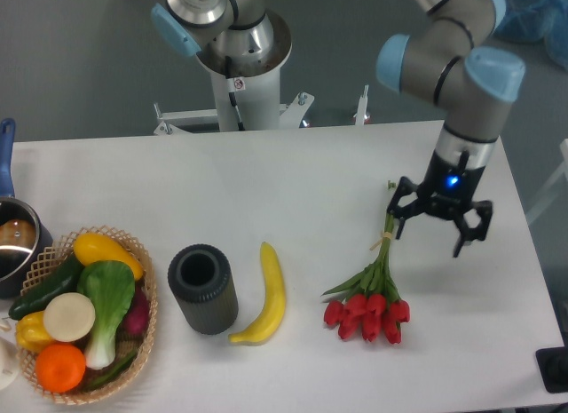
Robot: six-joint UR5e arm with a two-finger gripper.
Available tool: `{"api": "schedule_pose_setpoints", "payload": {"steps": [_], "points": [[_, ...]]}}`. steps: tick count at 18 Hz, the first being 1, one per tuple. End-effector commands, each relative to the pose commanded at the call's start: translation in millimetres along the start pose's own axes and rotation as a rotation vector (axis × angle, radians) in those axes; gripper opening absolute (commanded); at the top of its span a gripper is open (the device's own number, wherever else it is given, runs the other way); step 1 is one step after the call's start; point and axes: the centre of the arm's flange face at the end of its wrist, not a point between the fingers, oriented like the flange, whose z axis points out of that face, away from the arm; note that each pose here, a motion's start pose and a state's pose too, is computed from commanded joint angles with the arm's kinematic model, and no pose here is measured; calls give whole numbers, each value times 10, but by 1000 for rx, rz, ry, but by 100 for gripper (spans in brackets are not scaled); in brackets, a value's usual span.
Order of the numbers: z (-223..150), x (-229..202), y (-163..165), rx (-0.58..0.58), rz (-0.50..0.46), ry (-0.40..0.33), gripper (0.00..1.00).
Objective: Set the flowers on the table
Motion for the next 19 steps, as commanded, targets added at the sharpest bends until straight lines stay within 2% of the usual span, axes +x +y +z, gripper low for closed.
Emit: {"api": "schedule_pose_setpoints", "payload": {"steps": [3,6,13,19], "points": [[-236,30,97,-140,152,10,100],[-468,59,144,-204,226,-5,100],[-767,24,490,-222,193,-39,100],[-824,45,492,-220,192,-47,100]]}}
